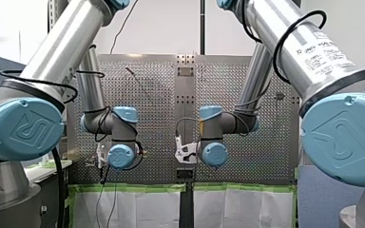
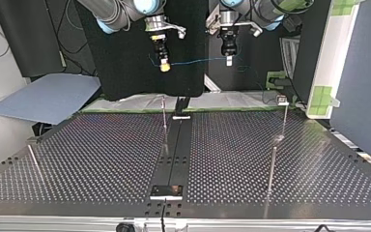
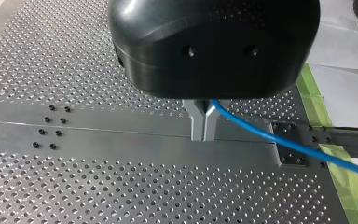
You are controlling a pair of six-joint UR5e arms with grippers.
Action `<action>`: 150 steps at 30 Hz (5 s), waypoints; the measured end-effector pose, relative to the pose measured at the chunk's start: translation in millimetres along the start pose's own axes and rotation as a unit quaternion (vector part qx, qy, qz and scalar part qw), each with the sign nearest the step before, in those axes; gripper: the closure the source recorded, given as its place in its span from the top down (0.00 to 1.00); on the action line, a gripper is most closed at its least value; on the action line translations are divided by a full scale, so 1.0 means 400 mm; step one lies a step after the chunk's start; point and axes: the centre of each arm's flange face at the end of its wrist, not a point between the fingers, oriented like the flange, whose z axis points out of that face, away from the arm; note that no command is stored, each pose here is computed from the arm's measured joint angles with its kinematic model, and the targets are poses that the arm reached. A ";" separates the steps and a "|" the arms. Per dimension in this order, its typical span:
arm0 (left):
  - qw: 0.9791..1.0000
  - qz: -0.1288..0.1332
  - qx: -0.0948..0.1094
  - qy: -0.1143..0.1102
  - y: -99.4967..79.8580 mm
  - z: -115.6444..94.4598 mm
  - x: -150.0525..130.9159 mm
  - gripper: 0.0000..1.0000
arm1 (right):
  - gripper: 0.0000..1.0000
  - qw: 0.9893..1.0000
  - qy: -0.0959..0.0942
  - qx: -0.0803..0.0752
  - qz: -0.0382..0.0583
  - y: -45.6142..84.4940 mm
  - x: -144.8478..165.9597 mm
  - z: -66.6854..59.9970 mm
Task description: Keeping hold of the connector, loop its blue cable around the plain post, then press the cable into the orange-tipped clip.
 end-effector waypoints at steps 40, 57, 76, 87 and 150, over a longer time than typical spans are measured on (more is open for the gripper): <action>1.000 -0.014 -0.014 0.003 0.025 0.005 -0.076 0.00 | 0.00 0.999 0.003 -0.009 0.051 0.034 0.106 0.008; 0.996 -0.059 -0.046 -0.054 -0.005 0.112 -0.295 0.00 | 0.00 0.991 0.065 0.014 0.119 0.061 0.408 0.067; 0.978 -0.110 -0.120 -0.130 0.013 0.194 -0.613 0.00 | 0.00 0.984 0.127 0.013 0.128 0.143 0.734 0.096; 0.968 -0.127 -0.132 -0.174 0.032 0.199 -0.824 0.00 | 0.00 0.983 0.129 0.049 0.121 0.150 0.779 0.116; 0.968 -0.153 -0.056 -0.192 0.317 0.615 -1.134 0.00 | 0.00 0.973 0.168 0.107 0.114 0.143 0.867 0.269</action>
